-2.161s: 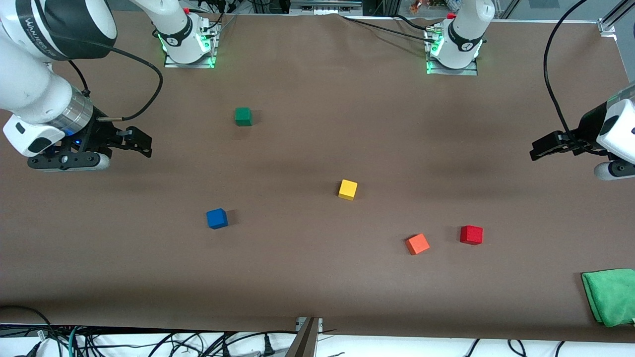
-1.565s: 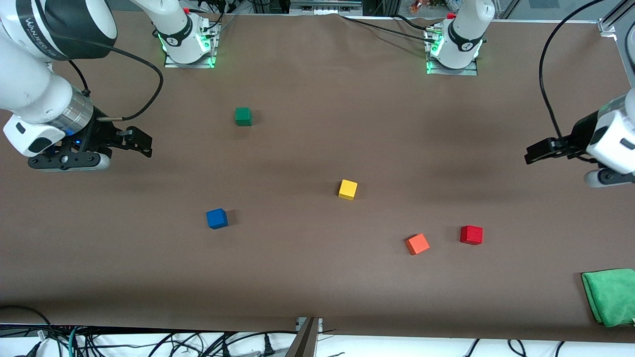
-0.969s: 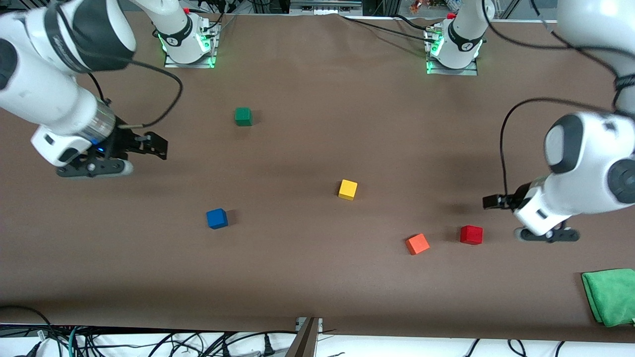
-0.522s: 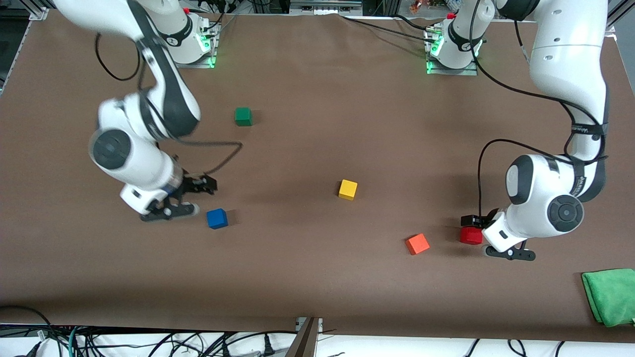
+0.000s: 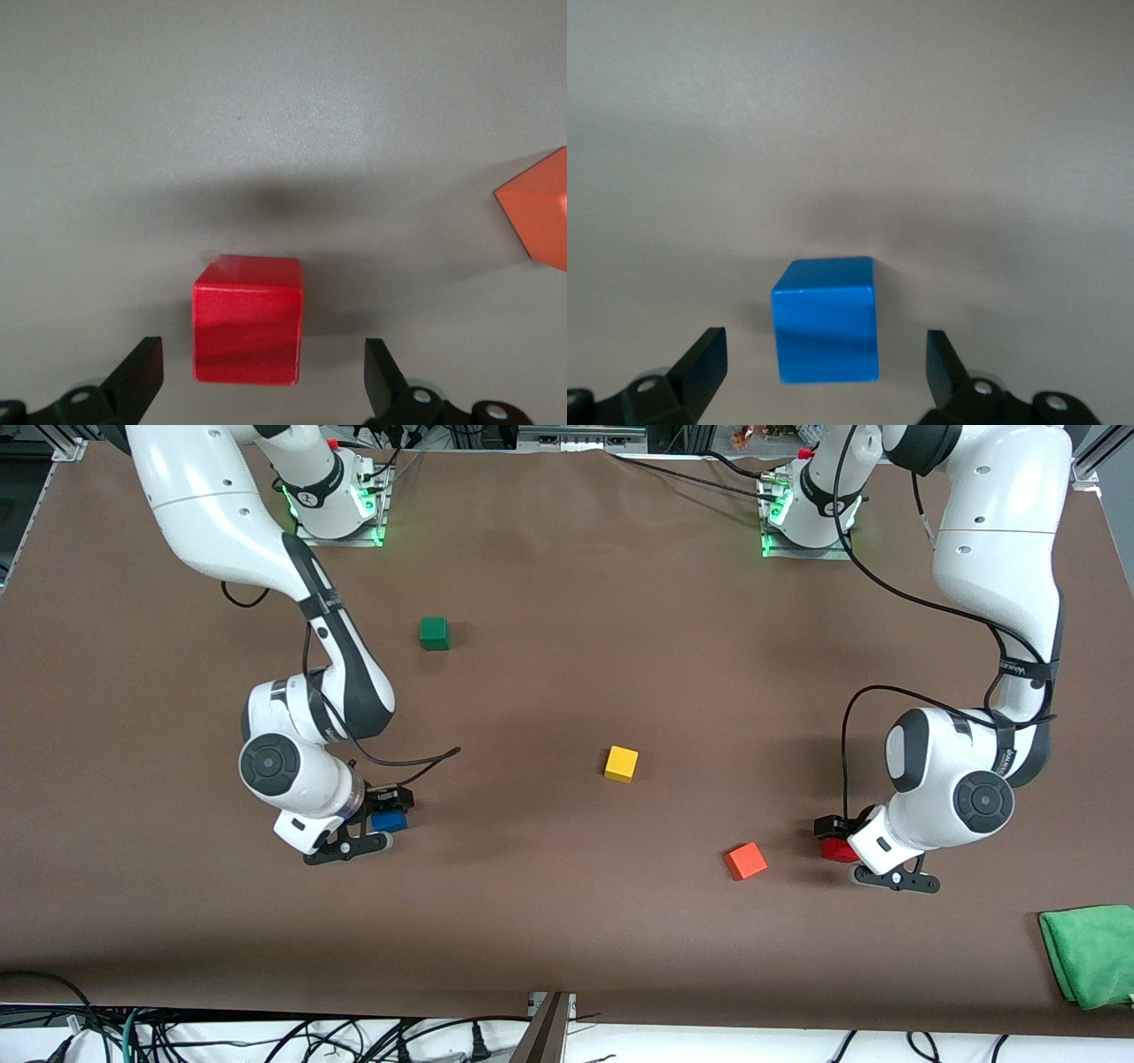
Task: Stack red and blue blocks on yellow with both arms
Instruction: 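Grasp the red cube with the left gripper while the right gripper grasps the blue cube, then carry the red cube over the yellow cube while the right gripper lifts blue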
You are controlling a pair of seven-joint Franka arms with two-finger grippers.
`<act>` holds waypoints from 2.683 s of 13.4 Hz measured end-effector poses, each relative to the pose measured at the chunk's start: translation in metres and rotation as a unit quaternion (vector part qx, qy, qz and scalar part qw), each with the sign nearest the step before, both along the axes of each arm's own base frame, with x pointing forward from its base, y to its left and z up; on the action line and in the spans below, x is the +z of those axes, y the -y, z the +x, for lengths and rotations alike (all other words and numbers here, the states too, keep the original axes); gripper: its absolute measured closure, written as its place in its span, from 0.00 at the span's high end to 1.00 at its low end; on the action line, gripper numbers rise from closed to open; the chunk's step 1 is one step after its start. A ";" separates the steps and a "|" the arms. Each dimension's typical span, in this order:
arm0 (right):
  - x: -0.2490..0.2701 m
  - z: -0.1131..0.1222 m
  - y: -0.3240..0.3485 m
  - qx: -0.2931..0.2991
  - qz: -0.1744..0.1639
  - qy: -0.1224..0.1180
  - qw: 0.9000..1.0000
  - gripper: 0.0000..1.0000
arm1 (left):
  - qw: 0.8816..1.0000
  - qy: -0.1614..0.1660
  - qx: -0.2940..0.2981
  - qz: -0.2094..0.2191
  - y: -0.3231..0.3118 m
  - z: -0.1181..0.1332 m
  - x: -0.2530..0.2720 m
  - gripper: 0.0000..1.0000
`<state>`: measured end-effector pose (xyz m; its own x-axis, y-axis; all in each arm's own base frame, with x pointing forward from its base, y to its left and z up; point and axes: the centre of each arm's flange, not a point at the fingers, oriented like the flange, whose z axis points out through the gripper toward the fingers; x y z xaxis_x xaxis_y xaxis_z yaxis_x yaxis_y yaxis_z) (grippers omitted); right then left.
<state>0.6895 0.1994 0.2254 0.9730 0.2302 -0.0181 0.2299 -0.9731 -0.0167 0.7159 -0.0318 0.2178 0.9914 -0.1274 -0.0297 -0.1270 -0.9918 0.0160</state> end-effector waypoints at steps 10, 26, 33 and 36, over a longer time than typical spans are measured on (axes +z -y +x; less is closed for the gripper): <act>-0.018 -0.004 0.000 0.001 -0.001 -0.003 1.000 0.55 | 1.000 0.009 -0.002 0.000 -0.001 0.003 -0.004 0.56; 0.241 -0.024 -0.015 -0.040 0.030 -0.059 0.997 0.55 | 0.993 -0.021 -0.106 -0.043 0.356 -0.097 0.074 0.56; 0.236 -0.034 -0.051 -0.065 0.025 -0.063 0.996 0.55 | 0.988 -0.013 -0.154 0.012 0.389 -0.126 0.055 0.56; 0.235 -0.034 -0.053 -0.066 0.025 -0.063 0.996 0.55 | 0.990 -0.016 -0.142 0.016 0.385 -0.126 0.049 0.56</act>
